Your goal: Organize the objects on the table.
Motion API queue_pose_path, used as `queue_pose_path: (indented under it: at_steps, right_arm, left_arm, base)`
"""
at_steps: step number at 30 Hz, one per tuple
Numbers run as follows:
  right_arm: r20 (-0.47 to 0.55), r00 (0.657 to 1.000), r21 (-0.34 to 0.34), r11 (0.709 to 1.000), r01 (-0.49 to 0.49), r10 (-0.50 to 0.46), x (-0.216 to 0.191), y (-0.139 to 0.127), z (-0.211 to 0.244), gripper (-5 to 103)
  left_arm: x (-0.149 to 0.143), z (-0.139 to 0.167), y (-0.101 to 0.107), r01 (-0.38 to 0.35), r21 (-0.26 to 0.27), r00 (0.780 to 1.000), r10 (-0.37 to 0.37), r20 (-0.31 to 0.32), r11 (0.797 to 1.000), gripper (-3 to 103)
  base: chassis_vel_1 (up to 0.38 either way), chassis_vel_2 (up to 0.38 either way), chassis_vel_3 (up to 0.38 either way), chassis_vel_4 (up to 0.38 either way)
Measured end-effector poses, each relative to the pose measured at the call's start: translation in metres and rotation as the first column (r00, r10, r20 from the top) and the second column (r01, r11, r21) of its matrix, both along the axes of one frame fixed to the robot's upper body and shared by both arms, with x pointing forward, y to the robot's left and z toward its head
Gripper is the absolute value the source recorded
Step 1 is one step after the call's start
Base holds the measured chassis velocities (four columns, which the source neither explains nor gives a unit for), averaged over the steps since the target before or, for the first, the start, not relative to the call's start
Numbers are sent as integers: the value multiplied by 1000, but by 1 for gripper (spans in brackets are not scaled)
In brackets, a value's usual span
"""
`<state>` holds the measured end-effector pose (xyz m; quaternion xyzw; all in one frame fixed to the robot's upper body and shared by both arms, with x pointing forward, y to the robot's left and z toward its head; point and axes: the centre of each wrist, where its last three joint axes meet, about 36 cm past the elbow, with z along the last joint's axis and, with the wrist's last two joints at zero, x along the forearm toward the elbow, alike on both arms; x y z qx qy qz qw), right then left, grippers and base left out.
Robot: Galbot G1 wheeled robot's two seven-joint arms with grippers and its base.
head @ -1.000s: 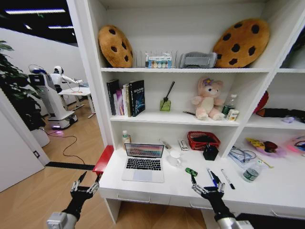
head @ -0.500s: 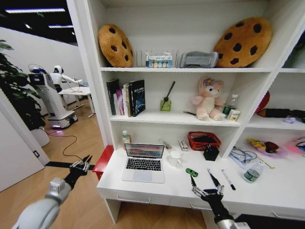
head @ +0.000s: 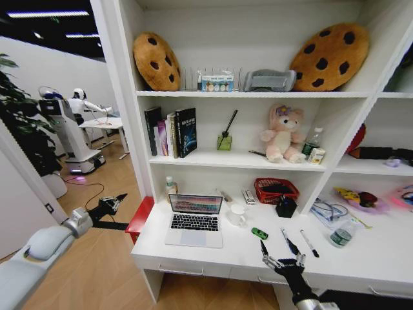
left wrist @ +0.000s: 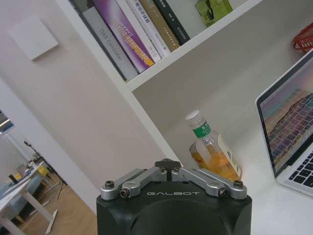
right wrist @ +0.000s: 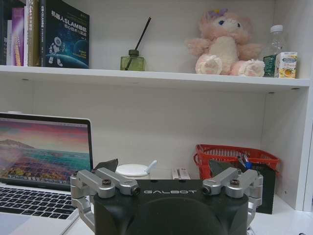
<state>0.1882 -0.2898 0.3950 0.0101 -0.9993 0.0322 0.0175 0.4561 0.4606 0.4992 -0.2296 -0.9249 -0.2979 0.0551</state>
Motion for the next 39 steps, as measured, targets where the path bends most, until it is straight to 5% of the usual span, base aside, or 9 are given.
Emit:
queue_pose_path:
  at_steps: [7, 13, 16, 21, 32, 39]
  right_arm:
    - [11, 1000, 22, 1000, -5, 4, -2, -4, 0, 100]
    - [56, 998, 34, 999, -42, 40, -3, -5, -5, 100]
    - [56, 998, 32, 999, -44, 42, -3, -4, -5, 100]
    - [57, 998, 19, 999, -30, 29, -5, -6, -10, 100]
    - [53, 998, 28, 999, 17, -18, -14, -17, -17, 100]
    - [44, 998, 32, 999, 37, -39, -17, -21, -22, 100]
  left_arm:
    - [38, 7, -21, 108, 50, 994, -109, 16, 993, 0]
    - [63, 32, -56, 330, 123, 943, -332, 1, 936, 0]
    - [68, 40, -63, 356, 137, 933, -360, 7, 924, 0]
    - [96, 68, -101, 454, 181, 886, -463, 12, 873, 0]
    - [137, 57, -177, 571, 221, 814, -581, -25, 791, 0]
    - [149, 43, -190, 591, 251, 798, -602, -39, 767, 0]
  base:
    - [0, 0, 0, 0]
    - [0, 0, 0, 0]
    - [0, 0, 0, 0]
    - [0, 0, 0, 0]
    - [0, 0, 0, 0]
    - [0, 0, 0, 0]
